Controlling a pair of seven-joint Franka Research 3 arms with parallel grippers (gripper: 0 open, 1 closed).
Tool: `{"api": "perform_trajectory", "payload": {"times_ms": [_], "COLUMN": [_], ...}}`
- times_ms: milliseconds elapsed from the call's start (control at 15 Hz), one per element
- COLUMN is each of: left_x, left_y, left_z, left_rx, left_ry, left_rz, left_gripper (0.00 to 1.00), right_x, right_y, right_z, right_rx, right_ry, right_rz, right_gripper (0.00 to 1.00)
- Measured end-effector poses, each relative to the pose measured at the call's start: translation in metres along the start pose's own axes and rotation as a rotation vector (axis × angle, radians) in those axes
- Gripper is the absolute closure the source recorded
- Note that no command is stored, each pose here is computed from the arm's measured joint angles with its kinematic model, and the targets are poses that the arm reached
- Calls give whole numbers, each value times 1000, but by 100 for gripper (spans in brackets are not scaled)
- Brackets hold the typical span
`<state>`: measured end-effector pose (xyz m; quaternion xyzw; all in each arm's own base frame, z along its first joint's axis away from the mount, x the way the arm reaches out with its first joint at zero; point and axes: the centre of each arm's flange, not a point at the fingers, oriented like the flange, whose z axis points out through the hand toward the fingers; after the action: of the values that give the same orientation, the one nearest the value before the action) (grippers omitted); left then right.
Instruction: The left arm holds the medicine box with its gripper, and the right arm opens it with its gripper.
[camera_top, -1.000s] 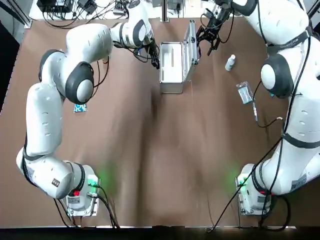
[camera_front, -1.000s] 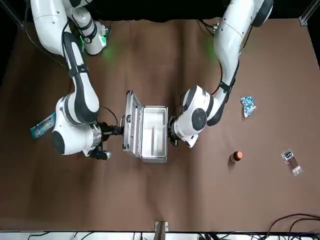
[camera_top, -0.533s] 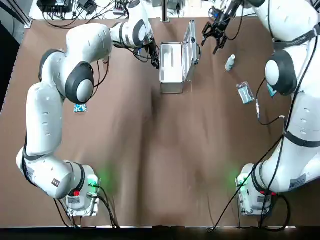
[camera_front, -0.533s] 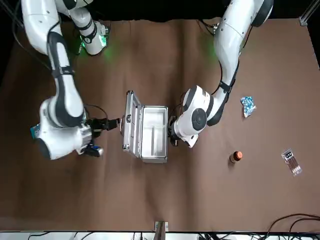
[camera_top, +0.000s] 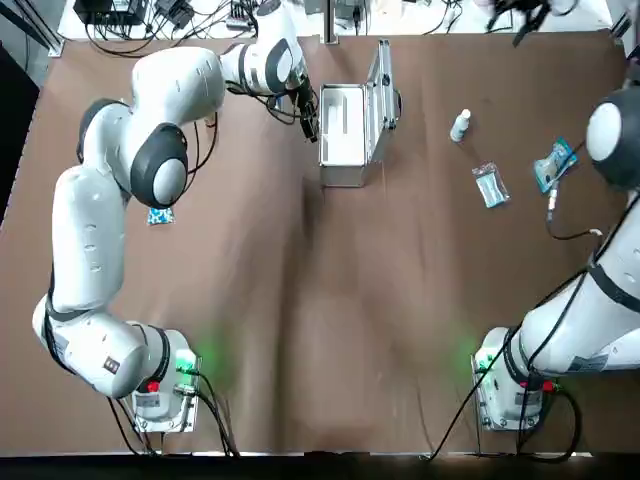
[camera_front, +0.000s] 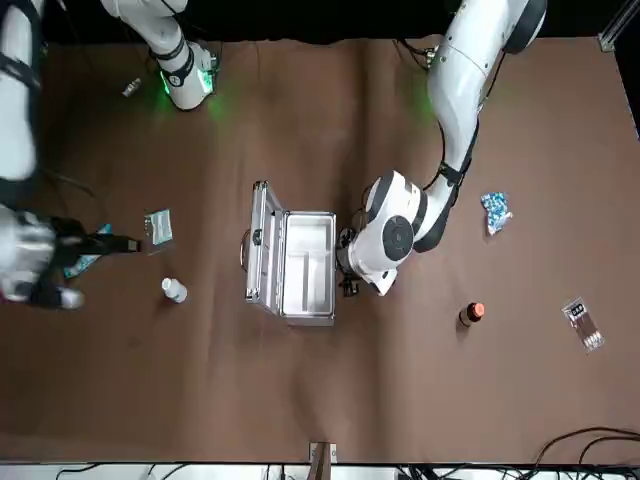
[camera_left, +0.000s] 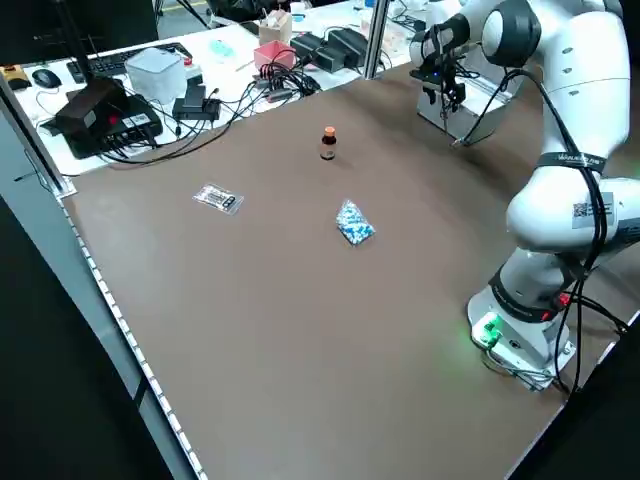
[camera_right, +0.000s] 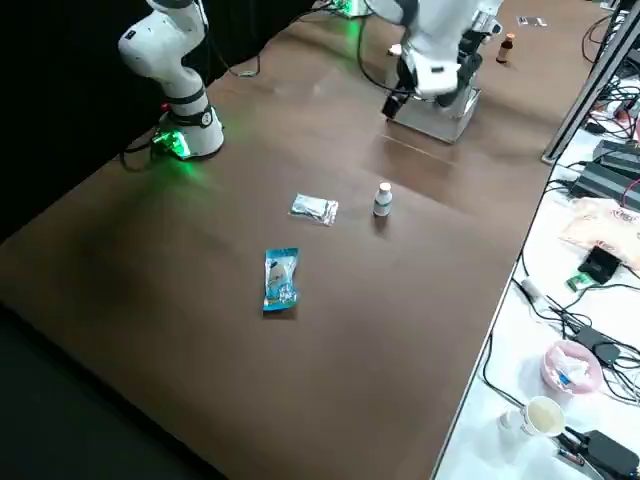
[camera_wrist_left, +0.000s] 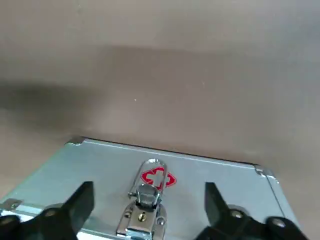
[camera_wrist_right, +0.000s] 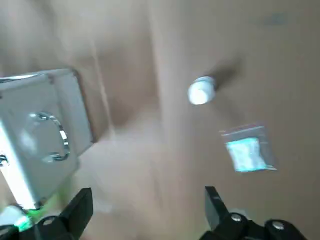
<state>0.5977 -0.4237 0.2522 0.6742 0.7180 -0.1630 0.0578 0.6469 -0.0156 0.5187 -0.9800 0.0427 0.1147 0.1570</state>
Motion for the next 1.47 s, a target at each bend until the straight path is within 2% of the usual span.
{"api": "perform_trajectory", "payload": {"times_ms": [200, 333, 467, 533, 800, 1067, 1467], "left_x": [4, 12, 25, 38, 73, 109, 175], "left_y": [2, 5, 7, 7, 11, 15, 31], "left_z": [-10, -29, -61, -96, -162, -205, -275], "left_rx": [19, 42, 83, 115, 118, 120, 76], "left_ry": [10, 23, 33, 37, 113, 260, 293], "left_rz": [-4, 22, 107, 186, 385, 576, 689], "left_gripper": [0, 0, 0, 0, 0, 0, 0], "right_x": [-34, -57, -78, -93, -113, -132, -138], "right_y": [6, -3, -7, -15, -27, -41, -35], "right_z": [-54, -78, -94, -100, -93, -104, -116], "right_rx": [-132, -163, -206, -227, -229, -230, -234], "right_ry": [89, 117, 127, 155, 226, 260, 283], "right_rz": [-12, -25, -29, -45, -82, -112, -100], "right_gripper": [1, 1, 1, 1, 1, 1, 1]}}
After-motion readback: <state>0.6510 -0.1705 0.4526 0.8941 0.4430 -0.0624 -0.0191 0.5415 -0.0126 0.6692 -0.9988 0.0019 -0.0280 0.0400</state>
